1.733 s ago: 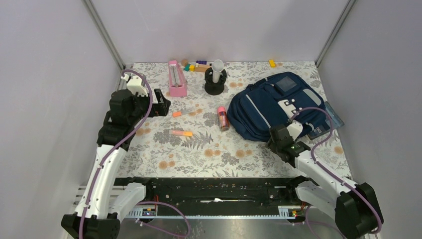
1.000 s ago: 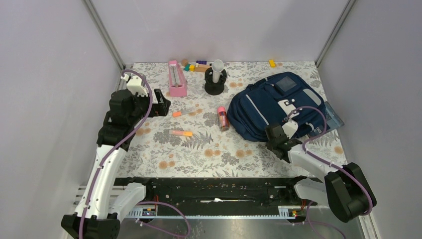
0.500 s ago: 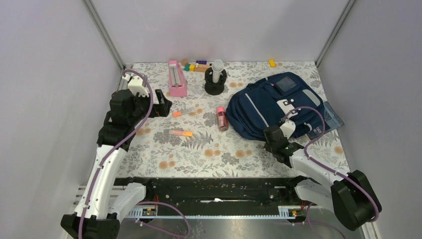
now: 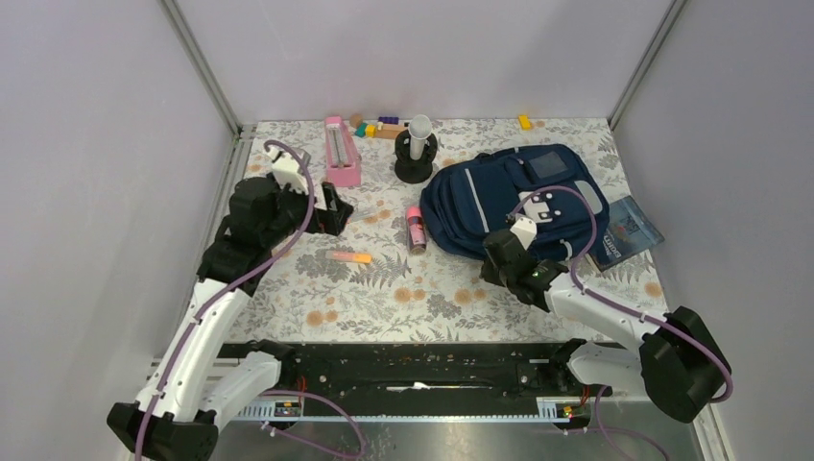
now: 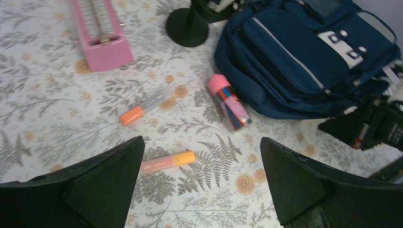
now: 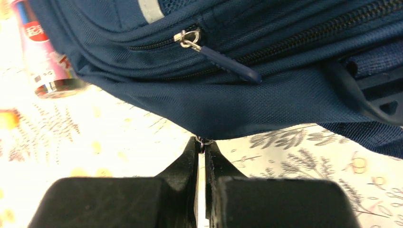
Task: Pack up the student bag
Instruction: Unzip the student bag at the center of the board.
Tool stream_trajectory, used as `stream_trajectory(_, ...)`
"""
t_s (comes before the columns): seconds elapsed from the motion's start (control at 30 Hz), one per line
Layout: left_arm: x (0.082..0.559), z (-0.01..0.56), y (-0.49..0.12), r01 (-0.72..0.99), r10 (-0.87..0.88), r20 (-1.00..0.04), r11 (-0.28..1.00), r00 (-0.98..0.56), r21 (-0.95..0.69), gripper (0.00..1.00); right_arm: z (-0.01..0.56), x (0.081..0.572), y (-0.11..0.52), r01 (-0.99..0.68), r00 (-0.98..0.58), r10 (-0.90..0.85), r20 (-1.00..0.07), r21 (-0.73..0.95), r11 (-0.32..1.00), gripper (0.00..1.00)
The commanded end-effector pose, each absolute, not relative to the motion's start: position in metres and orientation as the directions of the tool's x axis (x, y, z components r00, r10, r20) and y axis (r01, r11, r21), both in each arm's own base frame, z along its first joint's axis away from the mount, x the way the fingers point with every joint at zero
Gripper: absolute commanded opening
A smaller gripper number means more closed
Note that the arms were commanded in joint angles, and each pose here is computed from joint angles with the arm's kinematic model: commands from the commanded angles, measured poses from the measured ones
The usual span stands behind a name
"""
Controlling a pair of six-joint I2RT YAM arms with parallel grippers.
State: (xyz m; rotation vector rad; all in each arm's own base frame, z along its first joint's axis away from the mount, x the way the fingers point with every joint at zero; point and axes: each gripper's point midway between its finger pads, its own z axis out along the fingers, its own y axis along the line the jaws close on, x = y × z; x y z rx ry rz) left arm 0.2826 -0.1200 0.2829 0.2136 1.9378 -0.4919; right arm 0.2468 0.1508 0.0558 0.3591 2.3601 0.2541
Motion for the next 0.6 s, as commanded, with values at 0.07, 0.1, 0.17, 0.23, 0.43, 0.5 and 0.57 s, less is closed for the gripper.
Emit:
stream_trajectory(0.07,0.268,0.292,-0.17,0.576,-0.002,-0.956,0.798,-0.293,-0.179,0.99,0.096,0.242,0.194,0.113,-0.711,0.415,-0.568,0.49,0.864,0.0)
stream_trajectory(0.1,0.266,0.288,-0.178,0.59,-0.001,-0.954,0.786,-0.298,-0.185,0.99,0.099,0.241,0.196,0.106,-0.712,0.418,-0.564,0.503,0.858,0.0)
stream_trajectory(0.17,0.26,0.285,-0.198,0.614,-0.031,-0.95,0.756,-0.312,-0.226,0.99,0.101,0.238,0.195,0.094,-0.714,0.411,-0.566,0.505,0.858,0.0)
stream_trajectory(0.23,0.253,0.282,-0.219,0.645,-0.04,-0.942,0.719,-0.334,-0.259,0.99,0.099,0.237,0.189,0.096,-0.713,0.394,-0.581,0.475,0.875,0.0)
stream_trajectory(0.43,0.241,0.261,-0.272,0.687,-0.057,-0.947,0.674,-0.317,-0.271,0.99,0.106,0.228,0.143,0.136,-0.683,0.305,-0.663,0.295,0.946,0.74)
stream_trajectory(0.5,0.237,0.252,-0.288,0.704,-0.086,-0.951,0.652,-0.298,-0.28,0.99,0.117,0.227,0.125,0.157,-0.651,0.293,-0.7,0.253,0.955,0.82)
stream_trajectory(0.57,0.233,0.242,-0.303,0.72,-0.116,-0.953,0.632,-0.279,-0.287,0.99,0.129,0.226,0.109,0.187,-0.618,0.298,-0.728,0.232,0.955,0.89)
